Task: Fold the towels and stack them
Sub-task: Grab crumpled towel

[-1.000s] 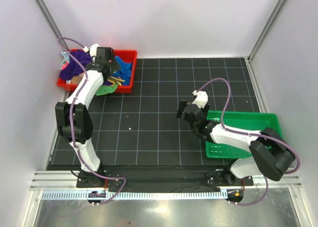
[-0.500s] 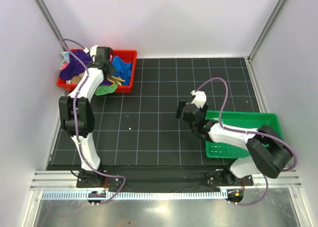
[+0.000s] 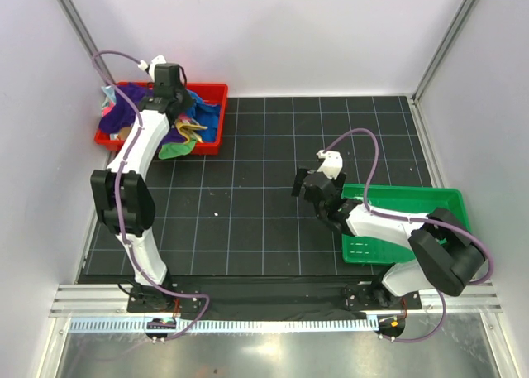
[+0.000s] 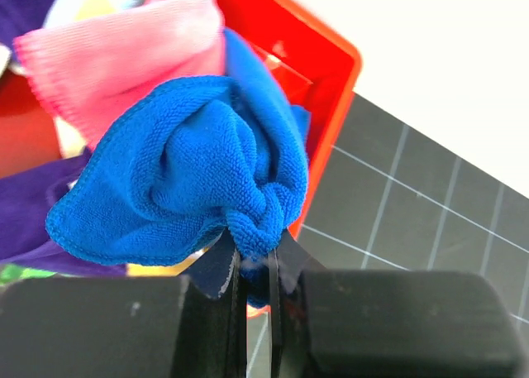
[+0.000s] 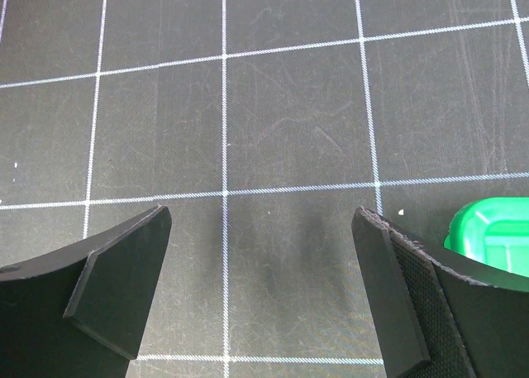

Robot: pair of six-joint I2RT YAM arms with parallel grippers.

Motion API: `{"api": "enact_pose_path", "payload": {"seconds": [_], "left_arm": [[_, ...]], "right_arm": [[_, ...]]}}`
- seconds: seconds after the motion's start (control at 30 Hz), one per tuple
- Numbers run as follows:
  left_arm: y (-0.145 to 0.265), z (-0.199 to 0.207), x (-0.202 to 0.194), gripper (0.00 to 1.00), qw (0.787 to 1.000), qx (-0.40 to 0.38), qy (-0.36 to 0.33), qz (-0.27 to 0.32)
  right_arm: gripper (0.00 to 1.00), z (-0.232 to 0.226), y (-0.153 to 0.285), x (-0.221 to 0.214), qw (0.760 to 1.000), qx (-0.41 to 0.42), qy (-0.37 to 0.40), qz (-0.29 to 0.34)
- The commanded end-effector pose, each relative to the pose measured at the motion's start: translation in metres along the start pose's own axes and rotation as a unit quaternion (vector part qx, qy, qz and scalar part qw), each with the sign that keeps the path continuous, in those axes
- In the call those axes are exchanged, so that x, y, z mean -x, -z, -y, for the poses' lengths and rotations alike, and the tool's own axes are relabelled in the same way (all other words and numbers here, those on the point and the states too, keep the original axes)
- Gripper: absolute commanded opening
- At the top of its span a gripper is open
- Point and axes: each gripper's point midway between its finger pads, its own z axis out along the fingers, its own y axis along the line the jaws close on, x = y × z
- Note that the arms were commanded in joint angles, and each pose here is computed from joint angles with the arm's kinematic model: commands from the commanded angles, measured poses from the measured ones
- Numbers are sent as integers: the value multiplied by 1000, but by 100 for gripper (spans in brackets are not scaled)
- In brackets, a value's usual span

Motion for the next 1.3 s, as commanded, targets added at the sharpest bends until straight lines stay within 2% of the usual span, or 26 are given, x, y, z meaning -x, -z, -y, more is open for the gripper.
{"api": "enact_pose_path", "payload": {"seconds": [0.0, 0.33, 0.63, 0.8, 1.0, 1.27], "left_arm": [[22, 44, 45, 0, 995, -78, 6, 63], [33, 106, 99, 0, 980, -147, 10, 130], [42, 136, 146, 0, 964, -182, 30, 191], [65, 162, 170, 0, 945, -229, 28, 233], [112, 191, 200, 0, 914, -291, 32, 281], [173, 213, 218, 0, 887, -341, 41, 309]], "right_arm": [[100, -11, -3, 19, 1000, 9, -13, 23], [100, -13, -4, 17, 1000, 12, -10, 20], [100, -16, -7, 15, 1000, 17, -3, 14], [100, -17, -8, 15, 1000, 16, 0, 14], [100, -19, -9, 15, 1000, 18, 1, 13], [100, -18, -9, 15, 1000, 18, 2, 14]]}}
